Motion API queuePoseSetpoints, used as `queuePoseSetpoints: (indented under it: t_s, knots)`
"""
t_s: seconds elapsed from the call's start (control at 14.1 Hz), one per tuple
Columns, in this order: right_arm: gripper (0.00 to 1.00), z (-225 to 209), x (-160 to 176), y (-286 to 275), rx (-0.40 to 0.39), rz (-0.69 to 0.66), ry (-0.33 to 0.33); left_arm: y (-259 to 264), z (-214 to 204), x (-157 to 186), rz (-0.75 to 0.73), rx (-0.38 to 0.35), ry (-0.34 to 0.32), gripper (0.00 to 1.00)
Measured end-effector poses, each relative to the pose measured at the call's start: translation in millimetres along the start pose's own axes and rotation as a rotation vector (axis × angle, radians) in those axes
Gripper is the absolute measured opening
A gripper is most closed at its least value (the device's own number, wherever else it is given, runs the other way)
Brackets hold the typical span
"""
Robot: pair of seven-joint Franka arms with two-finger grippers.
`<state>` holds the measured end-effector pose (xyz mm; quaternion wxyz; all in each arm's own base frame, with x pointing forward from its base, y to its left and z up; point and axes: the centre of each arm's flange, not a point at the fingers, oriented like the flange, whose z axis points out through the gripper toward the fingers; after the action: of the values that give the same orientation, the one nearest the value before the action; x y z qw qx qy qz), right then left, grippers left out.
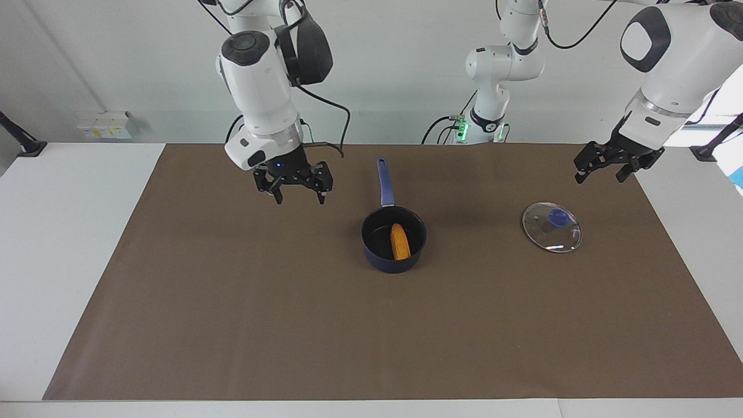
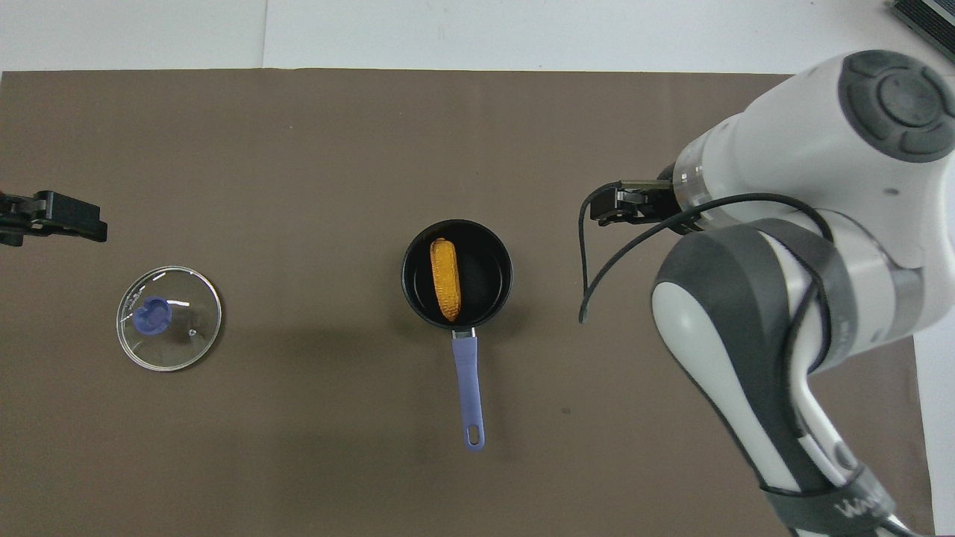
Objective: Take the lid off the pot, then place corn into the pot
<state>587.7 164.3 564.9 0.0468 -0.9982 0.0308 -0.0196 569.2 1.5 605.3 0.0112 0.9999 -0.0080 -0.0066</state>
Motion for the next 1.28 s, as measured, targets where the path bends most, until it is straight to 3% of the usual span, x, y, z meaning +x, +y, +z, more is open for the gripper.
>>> queuePoseSetpoints:
  t_s: [0.28,0.64,0.99,1.28]
  knots:
    - [1.0,-33,-17,62,-0.002,-0.056,-0.093,0,-24,-10,0.0,-0.001,-0.025,1.0]
    - [1.0,-26,-23,161,0.012,-0.048,-0.171,3,-30,-15,0.01,-0.001,-0.023,1.0]
    - [1.0,-20,-36,218,-0.046,-0.016,-0.191,1,-32,-18,0.049,0.017,-0.032,1.0]
    - [1.0,-44,-30,218,-0.072,-0.024,-0.112,4,-40,-24,0.067,0.02,-0.031,1.0]
